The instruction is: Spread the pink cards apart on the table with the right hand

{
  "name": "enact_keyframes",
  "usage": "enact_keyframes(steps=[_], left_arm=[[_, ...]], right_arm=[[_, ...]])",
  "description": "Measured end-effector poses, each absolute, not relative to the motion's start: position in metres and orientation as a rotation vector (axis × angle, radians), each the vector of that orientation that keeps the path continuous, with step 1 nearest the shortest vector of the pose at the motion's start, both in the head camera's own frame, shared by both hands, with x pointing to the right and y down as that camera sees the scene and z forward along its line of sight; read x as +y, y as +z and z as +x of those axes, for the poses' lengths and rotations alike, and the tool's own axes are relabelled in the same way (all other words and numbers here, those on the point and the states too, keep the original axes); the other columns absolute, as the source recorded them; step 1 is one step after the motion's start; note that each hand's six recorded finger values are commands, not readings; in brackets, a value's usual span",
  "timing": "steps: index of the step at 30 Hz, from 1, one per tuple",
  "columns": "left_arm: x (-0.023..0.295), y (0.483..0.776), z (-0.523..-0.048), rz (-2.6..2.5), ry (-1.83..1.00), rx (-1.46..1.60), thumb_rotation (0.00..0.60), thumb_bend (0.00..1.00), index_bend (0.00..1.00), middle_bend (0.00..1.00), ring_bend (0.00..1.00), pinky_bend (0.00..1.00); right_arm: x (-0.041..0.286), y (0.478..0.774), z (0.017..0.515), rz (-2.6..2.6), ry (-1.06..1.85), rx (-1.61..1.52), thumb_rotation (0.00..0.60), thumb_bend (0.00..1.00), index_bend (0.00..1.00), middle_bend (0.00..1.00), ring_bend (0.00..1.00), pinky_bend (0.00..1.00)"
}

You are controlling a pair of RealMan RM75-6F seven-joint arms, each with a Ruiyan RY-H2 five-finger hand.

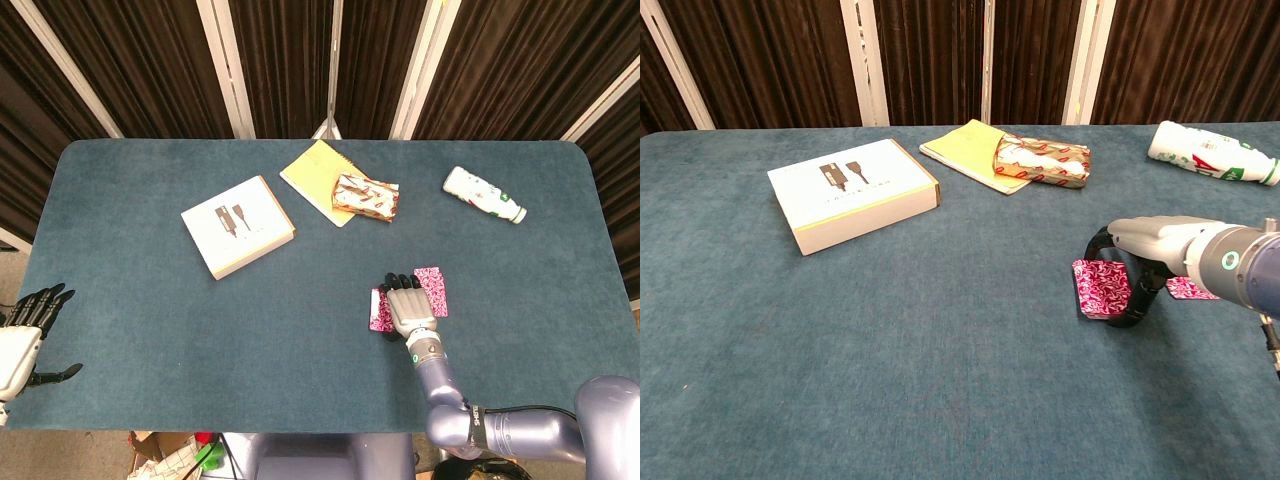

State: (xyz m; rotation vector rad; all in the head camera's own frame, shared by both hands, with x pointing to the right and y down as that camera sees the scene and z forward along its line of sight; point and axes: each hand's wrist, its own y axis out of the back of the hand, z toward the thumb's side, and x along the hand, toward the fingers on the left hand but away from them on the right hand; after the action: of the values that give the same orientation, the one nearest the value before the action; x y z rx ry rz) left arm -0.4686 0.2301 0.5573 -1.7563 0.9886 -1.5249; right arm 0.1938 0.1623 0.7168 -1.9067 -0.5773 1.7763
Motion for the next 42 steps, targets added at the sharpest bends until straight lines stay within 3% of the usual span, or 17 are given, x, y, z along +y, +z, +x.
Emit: enact_keyframes(steps=[12, 34, 36, 42], left_arm=[[0.23, 0.557, -0.468, -1.759, -1.523, 0.988, 0.6, 0.0, 0.0, 0.0, 0.0, 0.0], [0.229, 0.558, -0.469, -1.763, -1.527, 0.994, 0.6, 0.0, 0.0, 0.0, 0.0, 0.0], [0.229, 0.558, -0.47, -1.763, -1.529, 0.994, 0.6, 0.0, 0.0, 0.0, 0.0, 0.0], [0.228, 0.559, -0.471, -1.759, -1.533, 0.995, 0.6, 0.0, 0.0, 0.0, 0.0, 0.0]], right_arm=[[0.161, 0.705, 0.182, -1.938, 1.701, -0.62, 0.6, 0.31, 0.55, 0.11, 0.0, 0.0], [0.18, 0.701, 0.107, -2.05, 1.569, -0.581, 0.6, 0.31, 0.54, 0.11, 0.0, 0.0], [0.181, 0.702, 0.105, -2.049, 1.569, -0.575, 0.6, 0.31, 0.51, 0.11, 0.0, 0.0], [0.186, 0.705, 0.105, -2.042, 1.59, -0.534, 0.6, 0.31, 0.14, 0.01, 0.0, 0.0]])
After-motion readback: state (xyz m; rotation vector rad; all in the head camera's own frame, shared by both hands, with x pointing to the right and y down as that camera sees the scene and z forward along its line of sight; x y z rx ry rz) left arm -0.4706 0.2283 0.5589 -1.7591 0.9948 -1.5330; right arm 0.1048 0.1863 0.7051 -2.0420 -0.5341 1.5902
